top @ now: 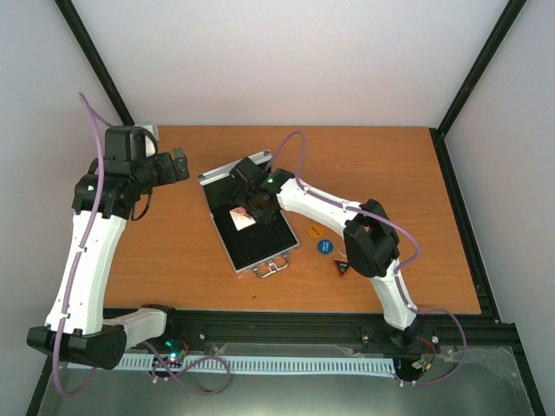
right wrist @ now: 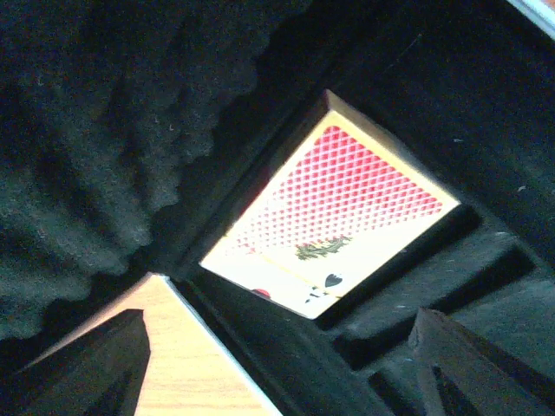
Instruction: Pack up texas hold em set
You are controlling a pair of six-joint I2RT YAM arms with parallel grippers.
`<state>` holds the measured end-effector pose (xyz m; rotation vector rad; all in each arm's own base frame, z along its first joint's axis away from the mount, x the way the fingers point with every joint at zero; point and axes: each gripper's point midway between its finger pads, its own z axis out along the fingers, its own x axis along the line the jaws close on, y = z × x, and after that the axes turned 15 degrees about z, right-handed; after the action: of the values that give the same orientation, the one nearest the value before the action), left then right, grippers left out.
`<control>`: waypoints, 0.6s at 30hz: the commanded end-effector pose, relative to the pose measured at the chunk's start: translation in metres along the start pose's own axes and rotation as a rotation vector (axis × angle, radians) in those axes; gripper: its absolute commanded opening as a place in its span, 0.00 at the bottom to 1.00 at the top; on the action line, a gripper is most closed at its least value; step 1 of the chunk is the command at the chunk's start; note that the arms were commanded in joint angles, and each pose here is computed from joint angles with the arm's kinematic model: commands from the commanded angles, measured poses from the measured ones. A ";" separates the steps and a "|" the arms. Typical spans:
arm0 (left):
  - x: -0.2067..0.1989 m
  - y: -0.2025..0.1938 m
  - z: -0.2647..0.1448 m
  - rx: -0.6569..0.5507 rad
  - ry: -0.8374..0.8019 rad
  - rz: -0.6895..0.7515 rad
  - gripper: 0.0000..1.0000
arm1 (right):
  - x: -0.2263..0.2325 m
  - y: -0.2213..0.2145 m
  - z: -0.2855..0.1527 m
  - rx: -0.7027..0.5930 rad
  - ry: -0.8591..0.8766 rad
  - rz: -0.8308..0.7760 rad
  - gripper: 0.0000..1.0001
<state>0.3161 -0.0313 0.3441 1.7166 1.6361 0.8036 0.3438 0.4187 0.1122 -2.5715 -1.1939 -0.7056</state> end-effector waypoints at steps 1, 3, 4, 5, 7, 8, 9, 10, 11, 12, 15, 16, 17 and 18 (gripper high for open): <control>0.000 0.002 -0.004 -0.010 0.004 0.019 1.00 | -0.018 0.000 -0.014 -0.002 -0.060 -0.181 0.71; 0.001 0.002 -0.005 -0.011 0.006 0.019 1.00 | -0.019 -0.001 -0.013 0.008 -0.052 -0.231 0.41; 0.001 0.002 -0.005 -0.010 0.010 0.019 1.00 | -0.016 -0.002 -0.012 0.011 -0.029 -0.253 0.33; 0.002 0.002 -0.005 -0.010 0.012 0.021 1.00 | -0.013 -0.003 -0.011 0.014 0.004 -0.273 0.28; 0.002 0.001 -0.005 -0.009 0.015 0.021 1.00 | -0.008 -0.003 -0.012 0.003 0.075 -0.276 0.20; 0.002 0.001 -0.005 -0.007 0.015 0.021 1.00 | -0.007 -0.001 -0.012 -0.012 0.114 -0.275 0.18; 0.002 0.001 -0.004 -0.008 0.017 0.021 1.00 | -0.002 0.001 -0.014 -0.032 0.164 -0.275 0.16; 0.002 0.000 -0.003 -0.005 0.017 0.021 1.00 | 0.000 0.004 -0.015 -0.053 0.201 -0.277 0.13; 0.002 -0.001 -0.002 -0.004 0.016 0.021 1.00 | 0.003 0.006 -0.015 -0.070 0.235 -0.286 0.11; 0.002 -0.001 -0.001 -0.001 0.015 0.022 1.00 | 0.009 0.007 -0.015 -0.081 0.273 -0.300 0.08; 0.001 -0.003 0.001 0.006 0.013 0.022 1.00 | 0.027 0.002 -0.017 -0.085 0.367 -0.363 0.05; 0.001 -0.003 0.001 0.006 0.014 0.022 1.00 | 0.034 0.000 -0.018 -0.084 0.397 -0.380 0.05; 0.002 -0.003 0.001 0.005 0.015 0.022 1.00 | 0.039 0.000 -0.018 -0.088 0.417 -0.393 0.05; 0.002 -0.002 0.001 0.006 0.016 0.024 1.00 | 0.044 0.000 -0.018 -0.095 0.432 -0.405 0.06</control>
<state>0.3160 -0.0289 0.3386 1.7253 1.6534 0.8095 0.3383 0.4109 0.1006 -2.2913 -1.5546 -1.0240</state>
